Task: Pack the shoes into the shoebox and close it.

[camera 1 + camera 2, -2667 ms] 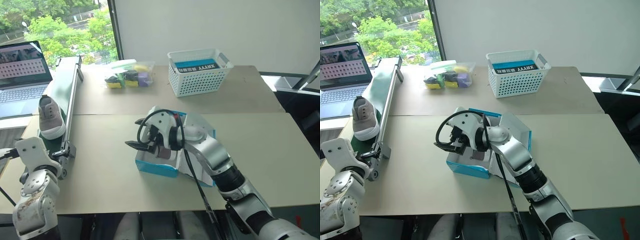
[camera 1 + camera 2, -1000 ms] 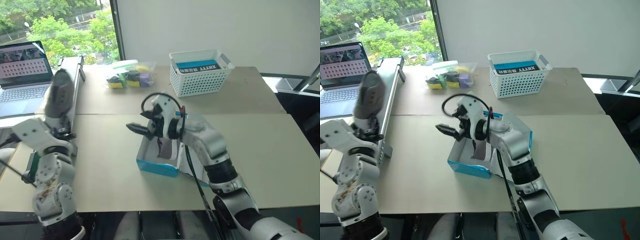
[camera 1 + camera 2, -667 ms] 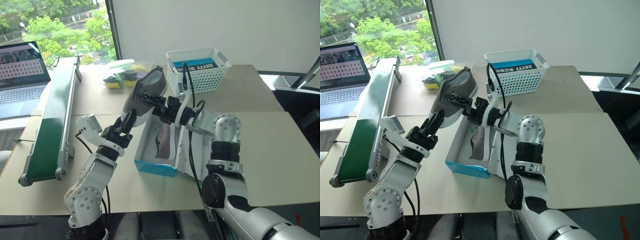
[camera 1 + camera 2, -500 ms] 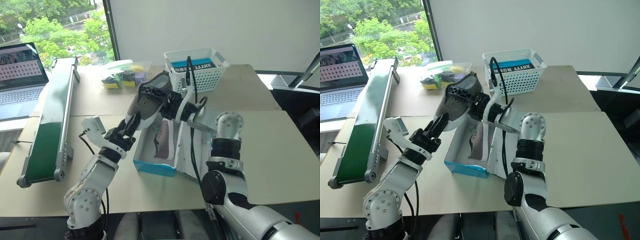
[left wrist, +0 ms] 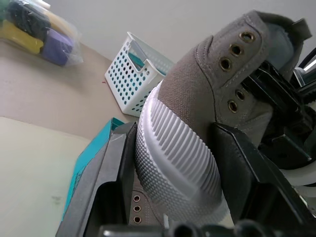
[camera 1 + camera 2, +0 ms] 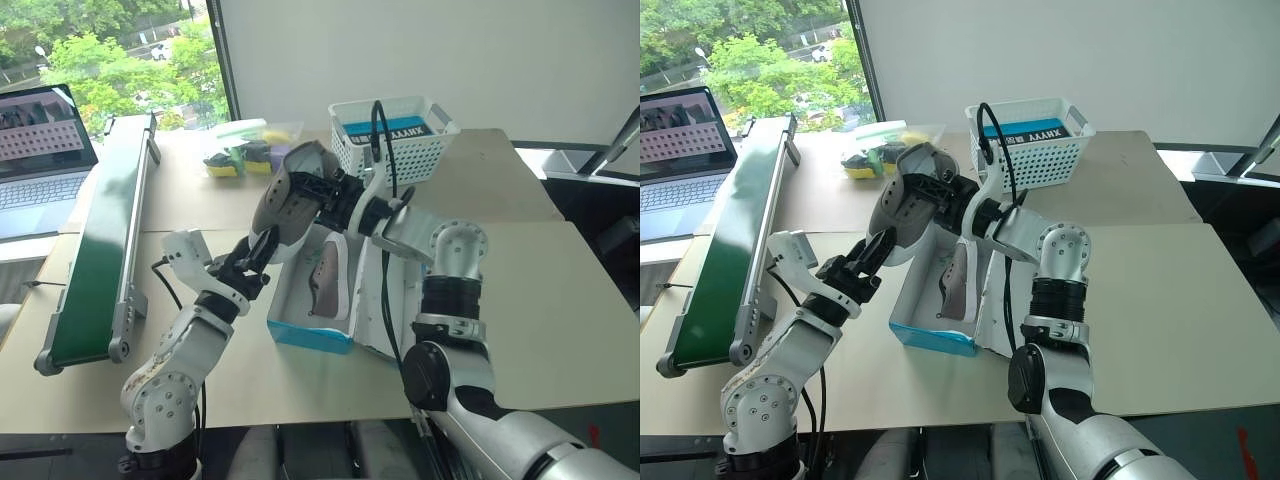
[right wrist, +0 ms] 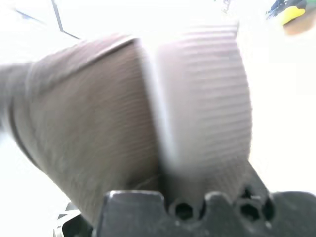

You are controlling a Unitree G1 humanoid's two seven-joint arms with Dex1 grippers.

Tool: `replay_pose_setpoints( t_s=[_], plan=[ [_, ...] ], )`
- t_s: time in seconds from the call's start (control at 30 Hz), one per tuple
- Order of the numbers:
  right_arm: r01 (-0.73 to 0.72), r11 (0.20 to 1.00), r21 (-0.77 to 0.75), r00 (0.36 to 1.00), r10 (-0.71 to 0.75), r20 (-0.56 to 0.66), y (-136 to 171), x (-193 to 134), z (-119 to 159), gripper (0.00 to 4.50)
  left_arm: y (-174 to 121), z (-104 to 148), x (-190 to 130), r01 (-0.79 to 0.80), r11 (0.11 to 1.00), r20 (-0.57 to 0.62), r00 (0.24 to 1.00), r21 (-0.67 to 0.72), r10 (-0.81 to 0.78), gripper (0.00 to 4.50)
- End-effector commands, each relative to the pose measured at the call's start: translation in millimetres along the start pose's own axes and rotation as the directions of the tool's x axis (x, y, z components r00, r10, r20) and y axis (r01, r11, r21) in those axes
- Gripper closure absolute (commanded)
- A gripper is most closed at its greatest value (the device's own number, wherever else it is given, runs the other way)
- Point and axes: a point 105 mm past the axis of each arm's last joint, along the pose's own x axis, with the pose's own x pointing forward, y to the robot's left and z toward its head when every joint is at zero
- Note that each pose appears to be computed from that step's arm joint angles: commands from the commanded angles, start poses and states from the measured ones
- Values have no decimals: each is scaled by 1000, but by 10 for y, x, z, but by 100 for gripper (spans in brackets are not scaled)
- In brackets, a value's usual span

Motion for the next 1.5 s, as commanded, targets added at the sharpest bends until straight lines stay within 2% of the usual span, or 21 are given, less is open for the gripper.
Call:
replay_pose_setpoints(
  t_s=[0.03, 0.07, 0.23, 0.33, 0.43, 0.63, 0.73, 0.83, 1.0, 1.27, 1.5],
  plan=[
    [-97, 995, -11, 995, 97, -25, 237, 88, -103, 408, -22, 53, 32, -4, 999, 26, 1000, 47, 2, 210],
    [-96, 995, -12, 995, 96, -27, 238, 93, -106, 408, -13, 60, 33, -9, 998, 31, 999, 68, 7, 210],
    [-83, 997, -3, 996, 83, -14, 226, 105, -70, 408, -107, -8, 7, 40, 984, -19, 999, 174, -37, 56],
    [-48, 999, -9, 999, 48, 16, 186, 98, 24, 408, -158, -47, -46, 88, 973, -59, 995, 213, -77, 56],
    [85, 996, -17, 994, -84, 65, 6, 68, 244, 408, -206, -35, -184, 161, 950, -107, 985, 269, -137, 56],
    [226, 968, -107, 972, -231, -39, -99, -55, 378, 408, -139, -67, -416, 240, 905, -229, 959, 352, -166, 56],
    [392, 900, -192, 878, -428, -214, -324, -238, 281, 408, -36, -110, -566, 285, 872, -329, 932, 397, -155, 56],
    [456, 867, -201, 792, -499, -353, -410, -344, 144, 408, -11, -119, -626, 324, 851, -377, 912, 412, -165, 56],
    [508, 827, -240, 700, -559, -444, -511, -325, -57, 408, 14, -133, -638, 351, 839, -406, 897, 417, -174, 56],
    [551, 796, -251, 635, -595, -493, -684, -145, -369, 408, 3, -195, -625, 342, 841, -401, 901, 420, -167, 56],
    [639, 697, -325, 547, -709, -445, -1038, -142, -507, 408, -5, -238, -658, 331, 841, -402, 903, 428, -151, 56]
  ],
)
